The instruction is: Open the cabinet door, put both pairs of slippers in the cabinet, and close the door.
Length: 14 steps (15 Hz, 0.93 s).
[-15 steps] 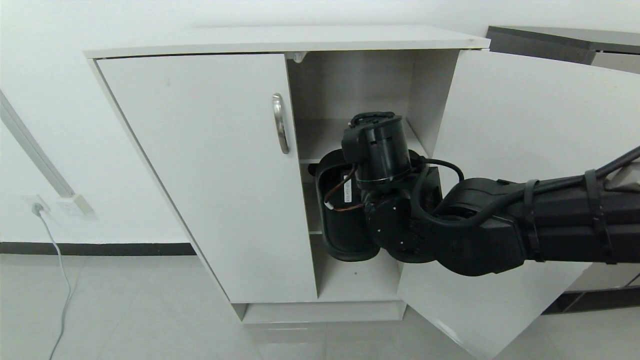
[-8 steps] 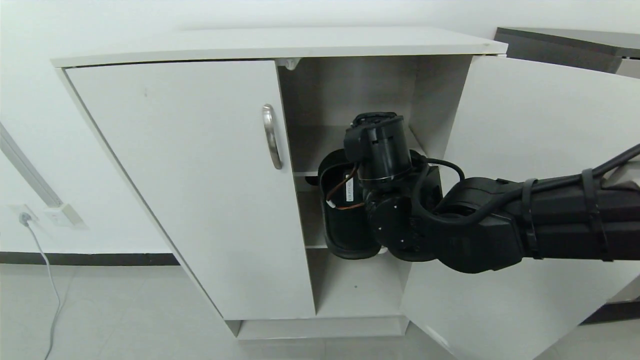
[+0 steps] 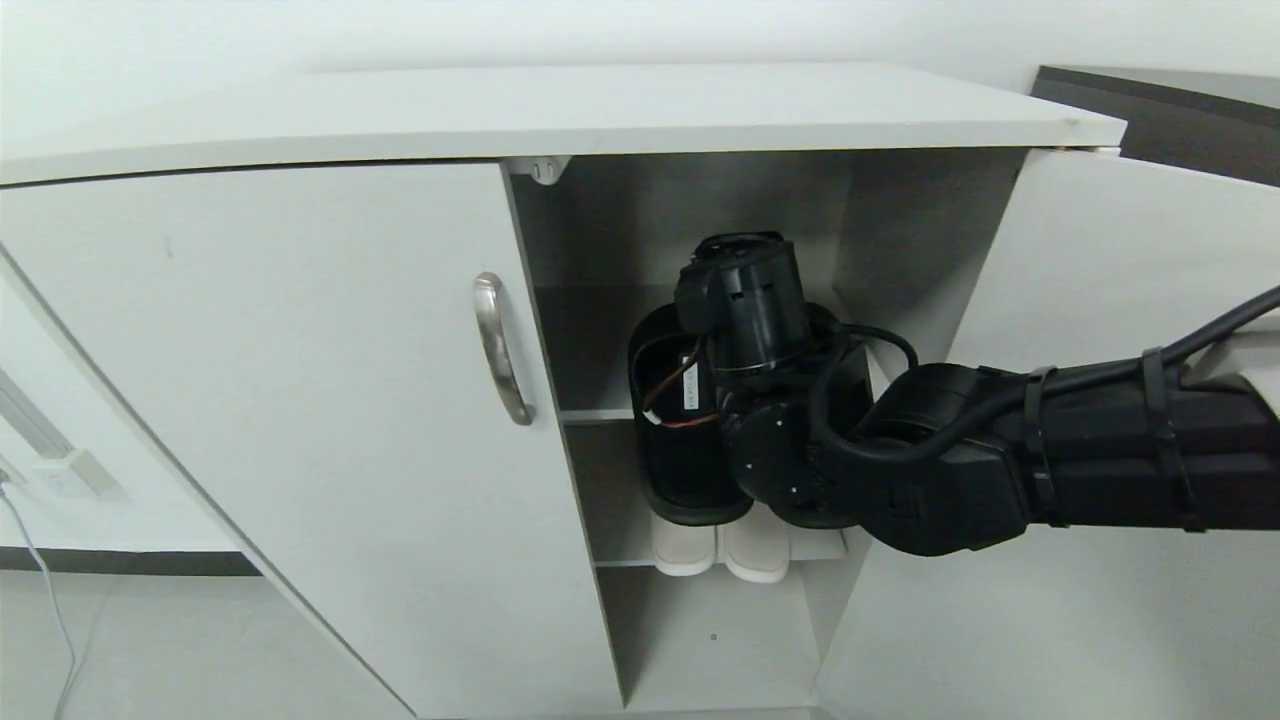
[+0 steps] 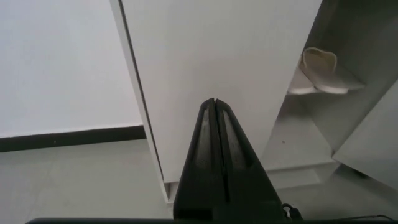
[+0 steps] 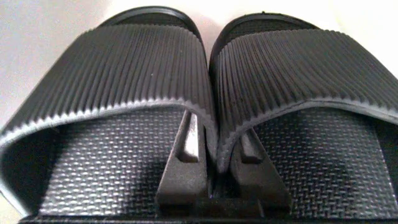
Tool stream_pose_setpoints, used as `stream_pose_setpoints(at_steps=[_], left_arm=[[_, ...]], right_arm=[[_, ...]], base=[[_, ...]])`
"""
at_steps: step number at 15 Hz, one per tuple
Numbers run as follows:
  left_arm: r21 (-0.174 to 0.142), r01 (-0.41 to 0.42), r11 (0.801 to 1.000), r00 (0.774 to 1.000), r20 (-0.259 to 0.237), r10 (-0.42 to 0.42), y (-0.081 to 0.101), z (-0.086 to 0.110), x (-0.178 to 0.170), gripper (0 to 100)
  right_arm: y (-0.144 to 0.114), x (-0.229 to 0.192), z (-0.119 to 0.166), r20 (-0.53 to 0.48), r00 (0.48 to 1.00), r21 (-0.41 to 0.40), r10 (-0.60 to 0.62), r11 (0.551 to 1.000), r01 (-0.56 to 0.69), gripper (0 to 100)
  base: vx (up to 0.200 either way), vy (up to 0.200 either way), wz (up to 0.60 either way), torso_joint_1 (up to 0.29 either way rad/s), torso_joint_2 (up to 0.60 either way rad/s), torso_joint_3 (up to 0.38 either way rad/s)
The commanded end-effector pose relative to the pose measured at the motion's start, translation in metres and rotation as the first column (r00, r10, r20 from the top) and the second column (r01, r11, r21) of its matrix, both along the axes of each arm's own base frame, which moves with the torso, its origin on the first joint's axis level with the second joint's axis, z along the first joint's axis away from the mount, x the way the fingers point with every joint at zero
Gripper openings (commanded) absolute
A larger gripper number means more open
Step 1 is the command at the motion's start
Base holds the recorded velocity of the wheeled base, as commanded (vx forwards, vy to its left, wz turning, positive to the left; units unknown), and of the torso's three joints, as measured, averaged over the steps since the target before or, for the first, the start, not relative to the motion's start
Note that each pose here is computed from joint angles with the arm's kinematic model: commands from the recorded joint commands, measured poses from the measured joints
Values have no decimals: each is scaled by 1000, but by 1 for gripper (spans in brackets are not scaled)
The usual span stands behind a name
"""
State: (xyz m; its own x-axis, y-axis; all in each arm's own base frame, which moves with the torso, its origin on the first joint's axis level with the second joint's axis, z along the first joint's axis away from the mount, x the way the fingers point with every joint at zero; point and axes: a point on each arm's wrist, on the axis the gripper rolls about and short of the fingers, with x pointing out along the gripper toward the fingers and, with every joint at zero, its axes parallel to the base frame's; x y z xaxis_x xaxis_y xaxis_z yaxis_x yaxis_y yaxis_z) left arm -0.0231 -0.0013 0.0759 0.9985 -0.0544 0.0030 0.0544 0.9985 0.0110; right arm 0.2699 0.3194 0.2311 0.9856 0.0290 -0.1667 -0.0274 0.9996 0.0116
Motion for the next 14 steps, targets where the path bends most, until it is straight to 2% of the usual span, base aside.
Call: stream_pose_setpoints(at_steps=[1,4,10,14], left_arm=[[0,-1,1000,1000,-1,1,0,0,0,0],[0,1,1000,1000,-1,-1,0,0,0,0],[0,-1,1000,1000,-1,1,0,0,0,0],[0,-1,1000,1000,-1,1,0,0,0,0]], right_arm=[[1,0,1,3,1000,-1,2,1000,-2,0],[0,6,5,13,1000,-12,-3,1000,3,0],[0,55,2,26,998,-18,-56,998,56,0],[-1,68,14,40,997,7,-60,998,60,0]], base=[[0,0,0,0,0,0],[0,0,0,0,0,0],[0,0,0,0,0,0],[0,0,0,0,0,0]])
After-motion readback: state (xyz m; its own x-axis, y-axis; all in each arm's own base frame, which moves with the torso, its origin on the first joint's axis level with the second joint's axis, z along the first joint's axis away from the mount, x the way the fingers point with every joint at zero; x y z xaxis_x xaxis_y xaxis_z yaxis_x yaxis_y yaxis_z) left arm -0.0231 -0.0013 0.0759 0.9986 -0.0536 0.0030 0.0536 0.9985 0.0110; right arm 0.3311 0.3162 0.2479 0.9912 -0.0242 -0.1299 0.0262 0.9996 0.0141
